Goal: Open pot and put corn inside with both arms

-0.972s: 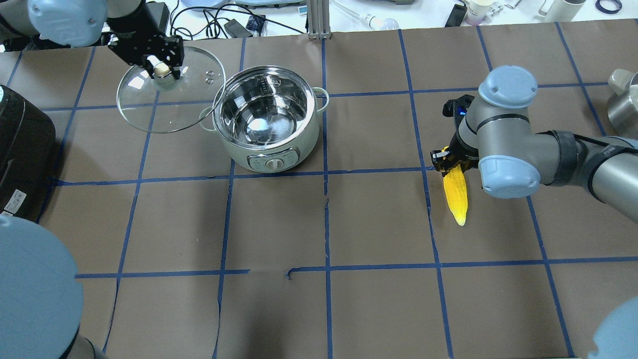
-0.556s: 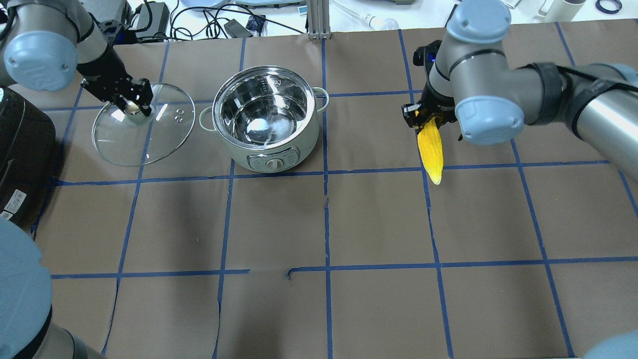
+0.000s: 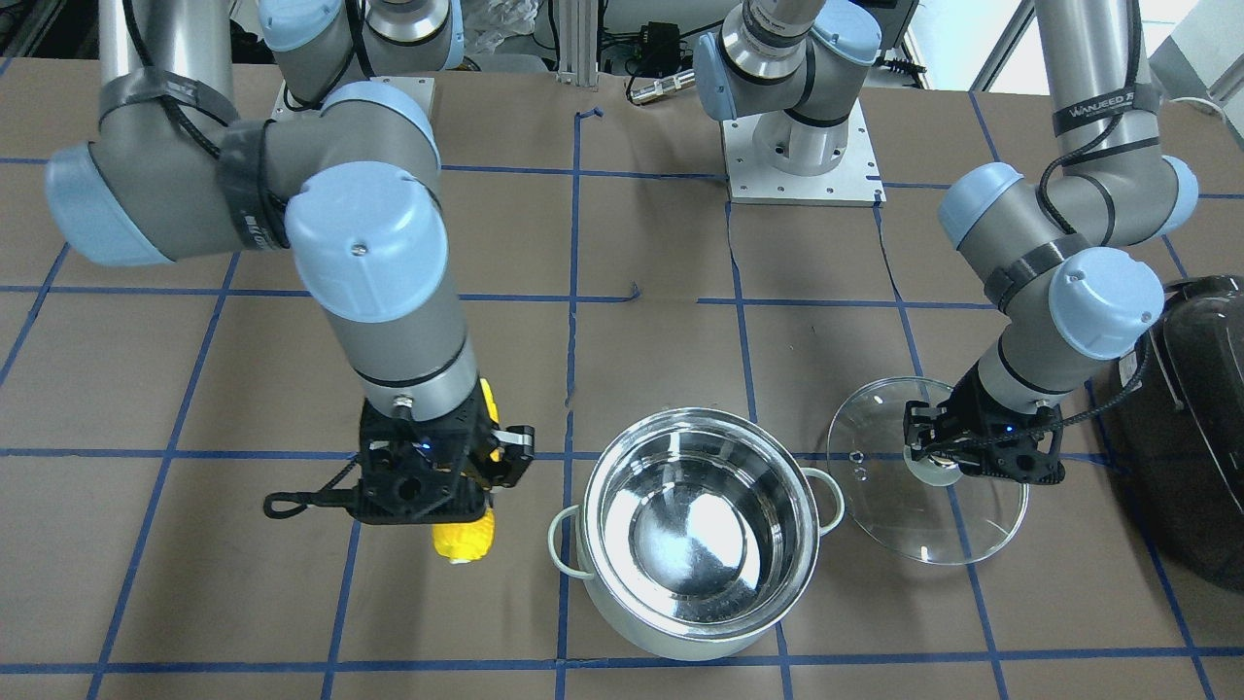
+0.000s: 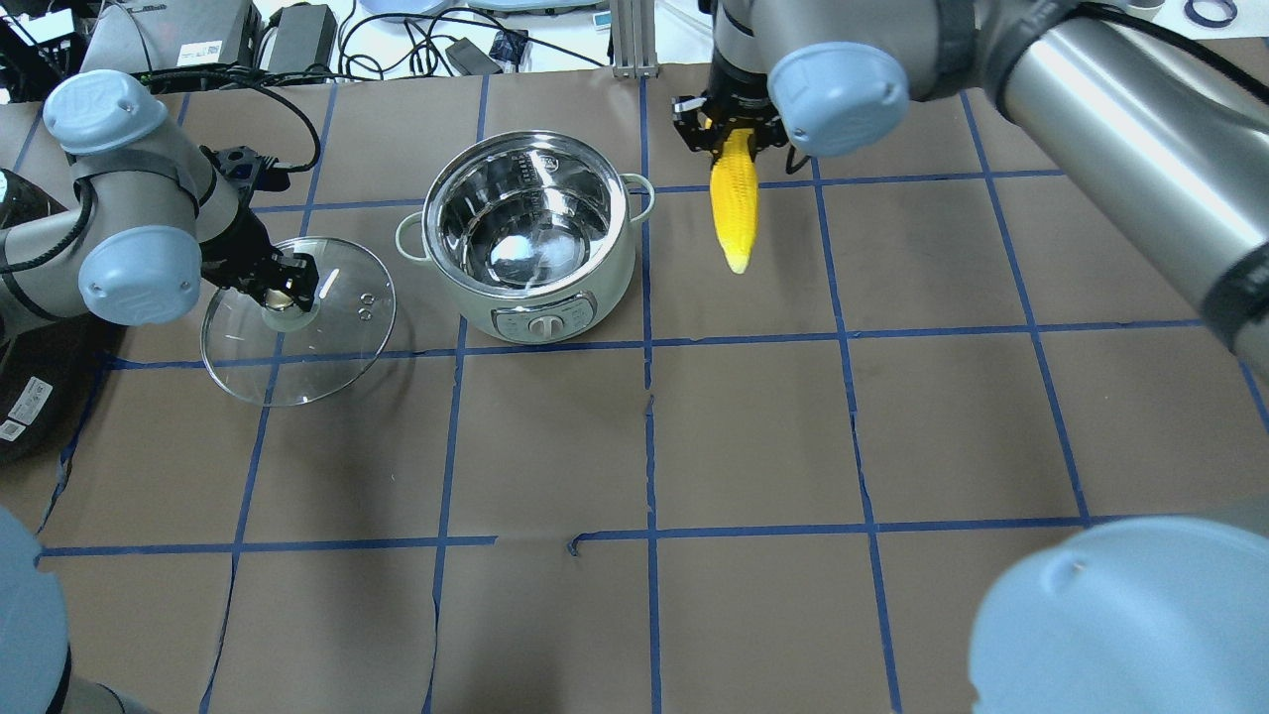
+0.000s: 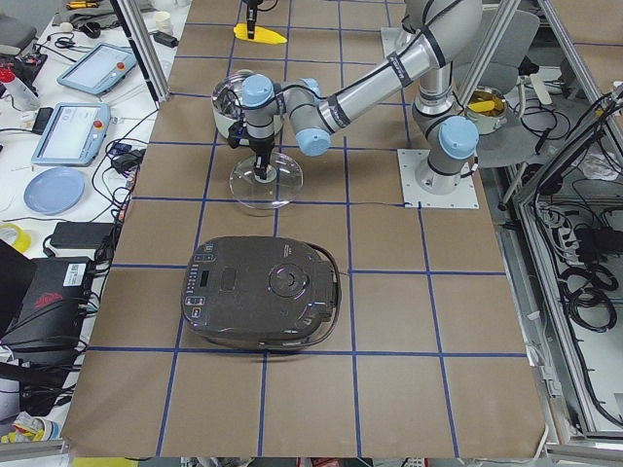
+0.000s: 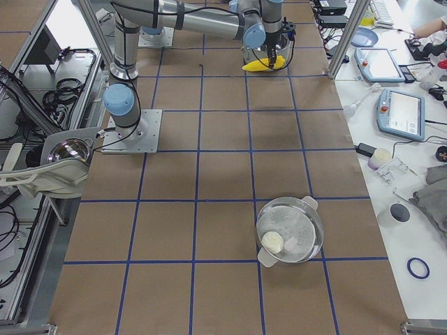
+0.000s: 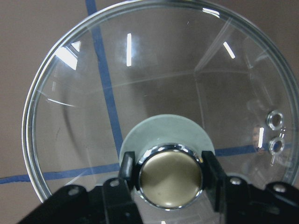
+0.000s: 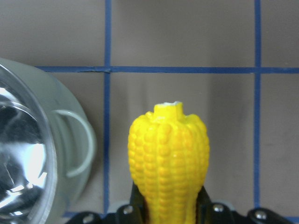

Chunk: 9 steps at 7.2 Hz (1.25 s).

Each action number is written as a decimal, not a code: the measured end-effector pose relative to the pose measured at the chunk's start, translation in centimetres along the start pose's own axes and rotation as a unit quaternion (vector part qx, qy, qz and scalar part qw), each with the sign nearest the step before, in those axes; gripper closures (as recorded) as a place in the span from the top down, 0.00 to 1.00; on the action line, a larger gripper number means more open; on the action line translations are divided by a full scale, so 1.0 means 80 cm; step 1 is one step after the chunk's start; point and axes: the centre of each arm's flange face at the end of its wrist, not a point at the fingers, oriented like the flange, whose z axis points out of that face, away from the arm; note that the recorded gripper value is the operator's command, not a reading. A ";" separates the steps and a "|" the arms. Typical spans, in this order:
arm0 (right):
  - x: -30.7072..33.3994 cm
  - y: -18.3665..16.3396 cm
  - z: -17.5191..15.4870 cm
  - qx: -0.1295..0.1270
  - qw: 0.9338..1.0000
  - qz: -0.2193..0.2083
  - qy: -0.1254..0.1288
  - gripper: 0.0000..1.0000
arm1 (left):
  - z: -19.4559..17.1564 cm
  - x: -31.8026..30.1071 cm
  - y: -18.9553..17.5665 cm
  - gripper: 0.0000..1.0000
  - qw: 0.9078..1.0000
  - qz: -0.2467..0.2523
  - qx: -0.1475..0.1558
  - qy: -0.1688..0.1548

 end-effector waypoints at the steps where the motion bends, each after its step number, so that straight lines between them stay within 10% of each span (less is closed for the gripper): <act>1: -0.052 -0.022 -0.011 0.001 1.000 0.013 -0.005 0.43 | 0.010 -0.001 0.009 0.00 1.000 0.002 -0.006 0.000; 4: -0.167 -0.023 0.000 0.000 0.999 0.039 -0.013 0.51 | 0.027 -0.030 0.027 0.02 1.000 -0.003 -0.014 0.005; 5: -0.186 -0.020 0.017 0.002 0.999 0.041 -0.014 0.71 | 0.030 -0.033 0.027 0.99 1.000 -0.002 -0.012 0.004; 9: -0.231 -0.004 0.062 0.009 0.999 0.039 -0.014 1.00 | 0.018 -0.035 0.019 1.00 1.000 0.015 -0.004 -0.001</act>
